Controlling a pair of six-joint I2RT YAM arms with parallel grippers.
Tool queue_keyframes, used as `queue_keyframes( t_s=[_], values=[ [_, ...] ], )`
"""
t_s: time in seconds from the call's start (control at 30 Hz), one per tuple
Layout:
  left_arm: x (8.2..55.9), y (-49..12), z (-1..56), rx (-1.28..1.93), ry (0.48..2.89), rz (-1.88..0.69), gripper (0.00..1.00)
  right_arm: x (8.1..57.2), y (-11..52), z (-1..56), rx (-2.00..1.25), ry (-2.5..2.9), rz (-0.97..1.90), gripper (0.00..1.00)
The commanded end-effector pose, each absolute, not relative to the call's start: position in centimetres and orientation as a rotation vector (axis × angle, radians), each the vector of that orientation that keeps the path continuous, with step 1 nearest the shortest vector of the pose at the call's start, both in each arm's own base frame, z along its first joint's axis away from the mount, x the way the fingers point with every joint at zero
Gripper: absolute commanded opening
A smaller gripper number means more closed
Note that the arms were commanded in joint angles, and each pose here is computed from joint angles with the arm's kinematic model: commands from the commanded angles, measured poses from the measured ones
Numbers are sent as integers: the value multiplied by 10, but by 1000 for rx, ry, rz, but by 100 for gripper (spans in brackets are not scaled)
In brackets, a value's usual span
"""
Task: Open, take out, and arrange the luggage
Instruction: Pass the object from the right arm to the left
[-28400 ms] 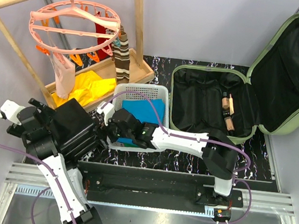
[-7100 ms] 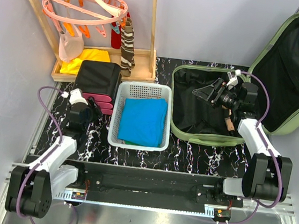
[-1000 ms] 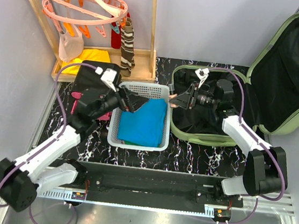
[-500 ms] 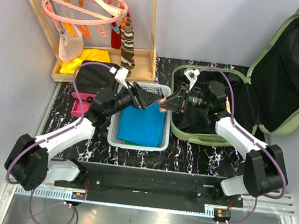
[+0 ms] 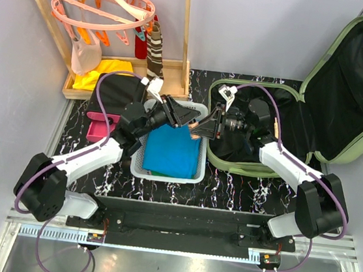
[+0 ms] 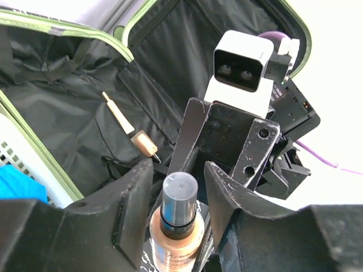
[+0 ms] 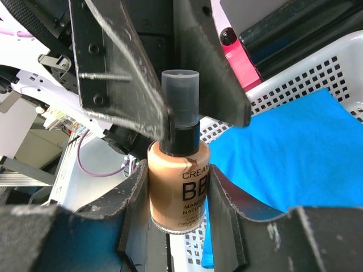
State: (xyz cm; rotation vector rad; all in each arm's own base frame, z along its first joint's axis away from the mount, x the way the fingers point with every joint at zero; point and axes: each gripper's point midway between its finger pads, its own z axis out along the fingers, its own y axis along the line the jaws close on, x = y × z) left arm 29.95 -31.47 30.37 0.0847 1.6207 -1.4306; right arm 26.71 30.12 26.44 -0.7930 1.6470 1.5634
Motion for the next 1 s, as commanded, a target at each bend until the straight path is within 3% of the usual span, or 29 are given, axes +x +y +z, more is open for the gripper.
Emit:
queue_keyframes(
  t_s=[0.0,0.1,0.3,0.43,0.47,0.57,0.63,0.7,0.73,0.83,0.97],
  values=[
    [293,-323,329,131,1538,-1464,45,273,305,284,-820,1572,1529,0],
    [289,-328,324,140,1559,-1468,44,274,306,285,-814,1573,1525,0],
    [288,-329,317,146,1587,-1451,21,276,305,288,-798,1569,1506,0],
    [287,-329,315,150,1594,-1446,0,276,304,287,-791,1574,1500,0],
    [287,-330,315,152,1595,-1449,0,276,304,287,-787,1576,1496,0],
    [291,-327,315,123,1605,-1420,0,281,302,286,-756,1598,1472,13],
    [293,-319,323,128,1583,-1357,0,282,301,287,-757,1596,1442,35],
    [295,-303,335,93,1540,-1281,0,281,298,286,-749,1615,1416,49],
    [296,-297,340,81,1525,-1255,0,281,297,287,-760,1608,1394,65],
    [301,-269,353,18,1483,-1165,0,280,292,287,-763,1618,1345,74],
    [309,-215,347,-167,1488,-1070,0,281,282,295,-723,1620,1255,80]
  ],
)
